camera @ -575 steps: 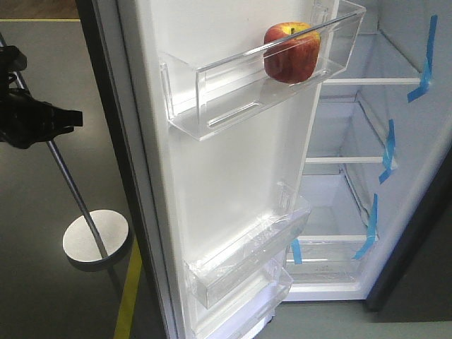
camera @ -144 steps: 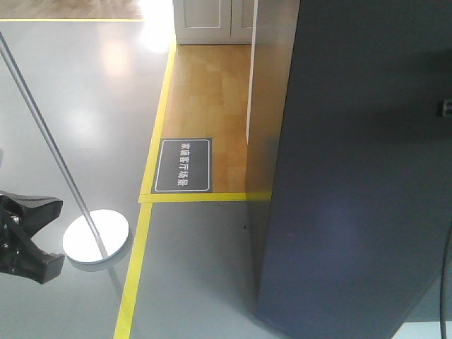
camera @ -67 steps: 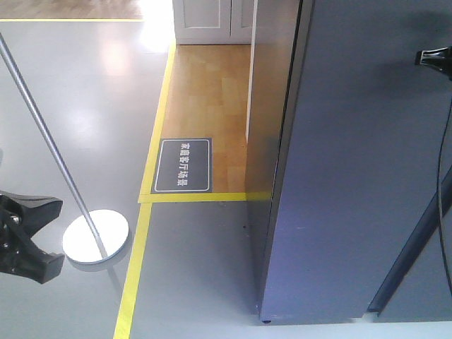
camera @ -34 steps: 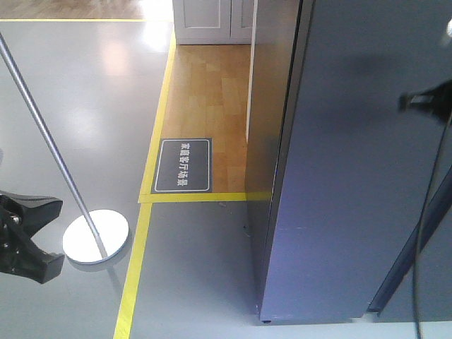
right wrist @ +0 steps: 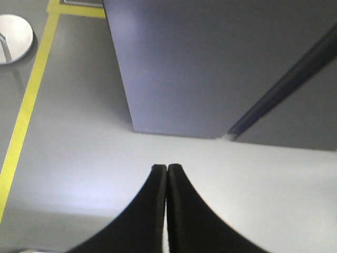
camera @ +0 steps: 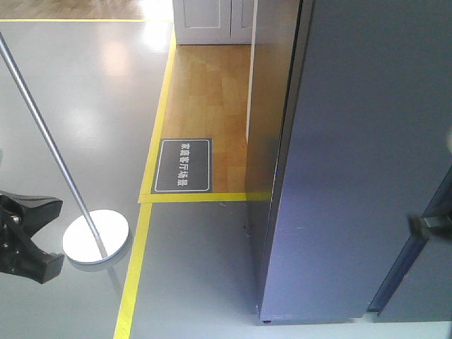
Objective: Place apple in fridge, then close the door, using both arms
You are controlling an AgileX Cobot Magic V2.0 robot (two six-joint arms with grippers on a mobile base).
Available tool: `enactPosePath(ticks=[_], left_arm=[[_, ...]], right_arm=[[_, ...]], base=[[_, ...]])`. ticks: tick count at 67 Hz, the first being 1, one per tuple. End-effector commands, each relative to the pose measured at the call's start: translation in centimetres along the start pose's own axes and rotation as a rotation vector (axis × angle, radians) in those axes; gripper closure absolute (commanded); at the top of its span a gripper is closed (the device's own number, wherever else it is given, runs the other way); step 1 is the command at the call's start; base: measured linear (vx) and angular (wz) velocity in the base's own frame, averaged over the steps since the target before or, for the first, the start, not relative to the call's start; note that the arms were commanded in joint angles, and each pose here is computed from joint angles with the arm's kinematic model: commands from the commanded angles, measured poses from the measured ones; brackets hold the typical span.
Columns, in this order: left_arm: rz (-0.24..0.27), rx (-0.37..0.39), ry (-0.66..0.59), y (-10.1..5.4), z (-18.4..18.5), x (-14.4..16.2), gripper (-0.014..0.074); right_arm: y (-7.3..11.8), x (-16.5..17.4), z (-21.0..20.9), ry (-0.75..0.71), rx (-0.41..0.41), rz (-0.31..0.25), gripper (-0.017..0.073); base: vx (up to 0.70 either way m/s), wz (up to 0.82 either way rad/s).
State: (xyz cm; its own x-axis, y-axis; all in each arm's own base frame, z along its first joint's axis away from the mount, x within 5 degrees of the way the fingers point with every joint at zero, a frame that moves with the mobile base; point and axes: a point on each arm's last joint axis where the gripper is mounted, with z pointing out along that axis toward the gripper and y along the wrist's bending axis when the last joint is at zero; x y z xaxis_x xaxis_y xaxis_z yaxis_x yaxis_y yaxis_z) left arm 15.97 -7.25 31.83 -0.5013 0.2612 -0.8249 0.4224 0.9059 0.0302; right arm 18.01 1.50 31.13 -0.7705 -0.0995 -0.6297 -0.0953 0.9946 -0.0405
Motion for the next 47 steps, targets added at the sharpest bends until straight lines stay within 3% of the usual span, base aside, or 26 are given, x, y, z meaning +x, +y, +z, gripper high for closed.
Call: enactPosePath(ticks=[1, 27, 47], left_arm=[[-0.015, -0.002, -0.091, 0.1, -0.6, -1.3, 0.06], [-0.015, -0.002, -0.091, 0.1, -0.6, -1.3, 0.06], [-0.015, -0.002, -0.091, 0.1, -0.6, -1.3, 0.06]], right_arm=[[-0.1, 1.5, -2.2, -0.06, 0.013, -0.006, 0.0563], [-0.1, 9.3, -6.8, -0.083, 0.014, 0.007, 0.0563], [-0.2, 11.5, -8.8, -0.173, 0.02, 0.012, 0.0563]], base=[[0.0, 0.0], [0.0, 0.0], [0.0, 0.0]])
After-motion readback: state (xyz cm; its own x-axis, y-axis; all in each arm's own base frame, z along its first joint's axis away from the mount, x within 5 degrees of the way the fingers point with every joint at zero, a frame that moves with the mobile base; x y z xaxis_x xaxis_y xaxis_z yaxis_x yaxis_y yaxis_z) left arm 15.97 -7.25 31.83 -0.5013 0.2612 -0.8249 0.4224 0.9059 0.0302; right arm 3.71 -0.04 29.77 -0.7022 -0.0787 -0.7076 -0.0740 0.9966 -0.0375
